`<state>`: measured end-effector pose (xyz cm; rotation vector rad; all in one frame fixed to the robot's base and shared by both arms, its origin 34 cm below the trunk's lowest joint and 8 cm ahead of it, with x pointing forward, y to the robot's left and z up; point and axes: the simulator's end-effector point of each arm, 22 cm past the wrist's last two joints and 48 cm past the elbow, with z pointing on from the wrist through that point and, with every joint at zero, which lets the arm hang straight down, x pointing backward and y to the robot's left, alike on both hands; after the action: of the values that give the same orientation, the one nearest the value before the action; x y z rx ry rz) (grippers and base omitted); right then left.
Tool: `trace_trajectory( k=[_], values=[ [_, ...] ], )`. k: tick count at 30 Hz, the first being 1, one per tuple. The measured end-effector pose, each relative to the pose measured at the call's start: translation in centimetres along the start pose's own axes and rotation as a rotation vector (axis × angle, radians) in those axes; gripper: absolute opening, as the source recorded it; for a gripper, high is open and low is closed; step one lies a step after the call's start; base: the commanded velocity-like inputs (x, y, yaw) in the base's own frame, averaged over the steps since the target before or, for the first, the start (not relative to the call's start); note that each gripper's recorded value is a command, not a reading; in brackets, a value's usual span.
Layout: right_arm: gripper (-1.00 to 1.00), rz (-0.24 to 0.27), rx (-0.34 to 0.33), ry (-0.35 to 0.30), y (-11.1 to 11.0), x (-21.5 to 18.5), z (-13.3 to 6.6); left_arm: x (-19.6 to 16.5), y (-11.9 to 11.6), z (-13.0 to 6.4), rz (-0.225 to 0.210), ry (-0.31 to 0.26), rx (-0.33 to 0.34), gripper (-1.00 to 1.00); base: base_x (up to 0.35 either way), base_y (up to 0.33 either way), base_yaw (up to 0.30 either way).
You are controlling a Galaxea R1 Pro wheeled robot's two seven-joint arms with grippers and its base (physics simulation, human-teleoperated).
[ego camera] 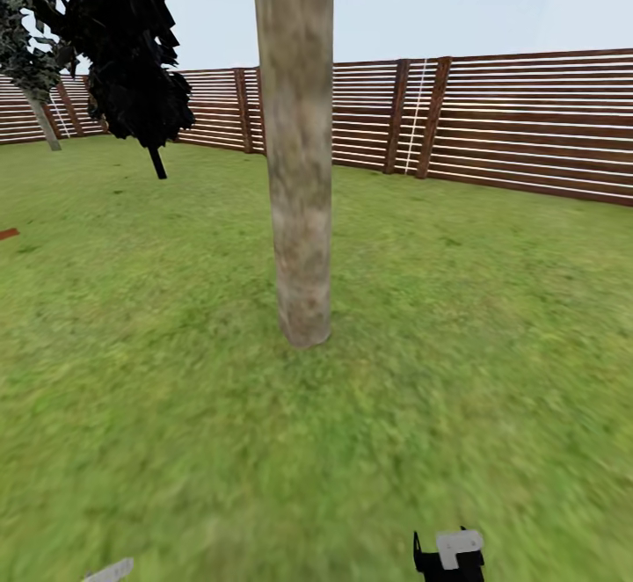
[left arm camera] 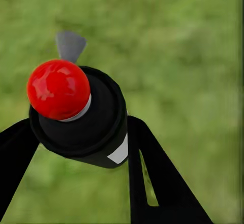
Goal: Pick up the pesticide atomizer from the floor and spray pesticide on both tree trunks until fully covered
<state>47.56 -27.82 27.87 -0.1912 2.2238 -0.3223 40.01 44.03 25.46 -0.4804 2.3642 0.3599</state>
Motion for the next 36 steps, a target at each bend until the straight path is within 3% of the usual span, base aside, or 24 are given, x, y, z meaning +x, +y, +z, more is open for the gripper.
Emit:
trace_trajectory(
  k=[7, 14, 16, 17, 18, 19, 20, 21, 22, 23, 24, 25, 26, 28, 30, 31, 32, 34, 35, 36],
  values=[
    [1.00, 0.000, 0.002, 0.000, -0.1, 0.0, 0.0, -0.1, -0.2, 0.0, 0.004, -0.003, 0.006, -1.00, 0.285, 0.000, 0.000],
    [1.00, -0.003, -0.011, -0.003, 0.4, -0.2, 0.1, -1.1, -1.4, 0.3, 0.096, -0.025, 0.060, -1.00, 0.020, 0.000, 0.000],
    [1.00, -0.015, -0.024, -0.024, 0.7, -1.0, 0.3, -2.3, -1.9, 0.8, 0.191, -0.046, 0.112, -1.00, 0.001, 0.000, 0.000],
    [1.00, -0.044, -0.067, -0.058, 1.6, -2.3, 0.6, -2.4, -2.8, 0.7, 0.294, -0.050, 0.178, -1.00, 0.000, 0.000, 0.000],
    [1.00, -0.070, -0.117, -0.088, 2.7, -3.4, 0.8, -2.1, -3.6, 0.5, 0.366, -0.048, 0.228, -1.00, 0.000, 0.000, 0.000],
    [1.00, -0.098, -0.185, -0.122, 4.0, -4.7, 1.0, -1.7, -4.4, 0.3, 0.434, -0.045, 0.277, -1.00, 0.000, 0.000, 0.000],
    [1.00, -0.132, -0.296, -0.171, 6.1, -6.8, 1.1, -1.3, -5.3, 0.1, 0.509, -0.042, 0.329, -1.00, 0.000, 0.000, 0.000],
    [1.00, -0.152, -0.363, -0.198, 7.3, -8.2, 1.1, -1.1, -5.8, -0.1, 0.546, -0.041, 0.359, -1.00, 0.000, 0.000, 0.000],
    [1.00, -0.188, -0.450, -0.225, 8.8, -10.0, 1.2, -0.7, -7.0, -0.4, 0.612, -0.038, 0.425, -1.00, 0.000, 0.000, 0.000],
    [1.00, -0.224, -0.557, -0.226, 10.4, -12.0, 1.5, -0.3, -9.9, -1.1, 0.713, -0.024, 0.566, -1.00, 0.000, 0.000, 0.000],
    [1.00, -0.240, -0.598, -0.222, 10.9, -13.0, 1.7, -0.7, -11.3, -1.4, 0.746, -0.019, 0.633, -1.00, 0.000, 0.000, 0.000],
    [1.00, -0.264, -0.650, -0.215, 11.5, -14.1, 1.9, -1.1, -13.4, -2.0, 0.809, -0.007, 0.741, -1.00, 0.000, 0.000, 0.000],
    [1.00, -0.299, -0.703, -0.213, 11.9, -14.8, 1.9, -2.0, -15.2, -2.5, 0.840, 0.000, 0.828, -1.00, 0.000, 0.000, 0.000],
    [1.00, -0.399, -0.809, -0.199, 12.9, -14.8, 1.2, -2.4, -16.7, -3.3, 0.900, 0.058, 0.936, -1.00, 0.000, 0.000, 0.000],
    [1.00, -0.512, -0.902, -0.180, 13.7, -14.3, 0.4, -2.3, -16.8, -3.6, 0.954, 0.166, 0.984, -1.00, 0.000, 0.000, 0.000],
    [1.00, -0.571, -0.957, -0.170, 14.4, -14.1, -0.2, -2.5, -16.8, -3.7, 1.004, 0.225, 1.006, -1.00, 0.000, 0.000, 0.000],
    [1.00, -0.601, -0.988, -0.163, 14.7, -13.9, -0.6, -2.9, -17.1, -3.8, 1.029, 0.250, 1.020, -1.00, 0.000, 0.000, 0.000],
    [1.00, -0.639, -1.039, -0.157, 15.4, -13.8, -1.3, -2.8, -17.0, -4.2, 1.122, 0.302, 1.049, -1.00, 0.000, 0.000, 0.000],
    [1.00, -0.651, -1.054, -0.161, 15.8, -14.1, -1.6, -1.9, -16.7, -4.6, 1.221, 0.340, 1.069, -1.00, 0.000, 0.000, 0.000],
    [1.00, -0.654, -1.059, -0.162, 15.9, -14.2, -1.7, -1.7, -16.6, -4.6, 1.252, 0.351, 1.073, -1.00, 0.000, 0.000, 0.000]
  ],
)
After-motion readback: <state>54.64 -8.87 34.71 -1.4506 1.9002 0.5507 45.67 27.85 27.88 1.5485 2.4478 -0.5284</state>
